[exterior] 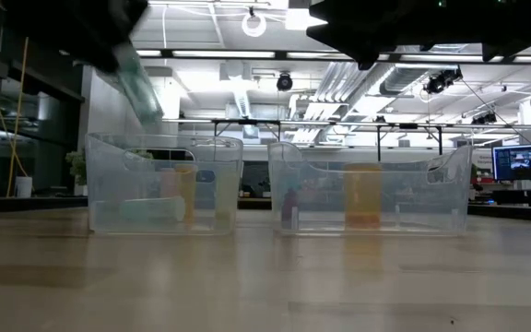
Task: Pick and place medicine bottles into bin by pill shape (circle, oval)
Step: Put the green tablet bottle into the left transparent bin
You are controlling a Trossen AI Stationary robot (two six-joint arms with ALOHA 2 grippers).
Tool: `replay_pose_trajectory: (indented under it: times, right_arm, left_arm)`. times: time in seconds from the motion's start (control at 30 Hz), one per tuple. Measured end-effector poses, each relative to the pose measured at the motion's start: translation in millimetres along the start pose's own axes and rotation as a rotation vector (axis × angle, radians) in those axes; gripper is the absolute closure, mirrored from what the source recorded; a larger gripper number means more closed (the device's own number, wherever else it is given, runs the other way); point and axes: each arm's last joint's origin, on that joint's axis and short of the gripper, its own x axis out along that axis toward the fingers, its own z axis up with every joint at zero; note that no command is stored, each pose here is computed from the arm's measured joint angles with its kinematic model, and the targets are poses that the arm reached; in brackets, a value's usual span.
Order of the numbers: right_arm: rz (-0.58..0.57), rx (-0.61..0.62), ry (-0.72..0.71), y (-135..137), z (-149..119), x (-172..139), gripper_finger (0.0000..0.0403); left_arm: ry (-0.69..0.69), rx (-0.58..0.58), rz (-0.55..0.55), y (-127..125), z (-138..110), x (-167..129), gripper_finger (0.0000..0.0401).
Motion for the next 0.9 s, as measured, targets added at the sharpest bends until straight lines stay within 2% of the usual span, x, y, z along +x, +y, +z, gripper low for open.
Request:
replay_pose_trajectory:
  times: [0.13,0.33,0.47,0.7,0.9]
  right_arm:
    - [0.001,-0.004,0.016,0,-2,0,0.0206]
    - [-0.001,-0.003,0.019,0,-2,0,0.0206]
    - [-0.001,-0.001,0.018,0,-2,0,0.0206]
    - [-0.001,-0.001,0.018,0,-2,0,0.0206]
    - [-0.001,-0.001,0.018,0,-2,0,0.0206]
  left_arm:
    - [0.060,-0.081,0.002,25,-10,18,0.0286]
    - [0.085,-0.123,-0.015,42,-16,28,0.0286]
    - [0.104,-0.162,-0.060,46,-18,31,0.0286]
    - [0.154,-0.202,-0.063,46,-23,31,0.0285]
    - [0.189,-0.235,-0.084,46,-26,30,0.0262]
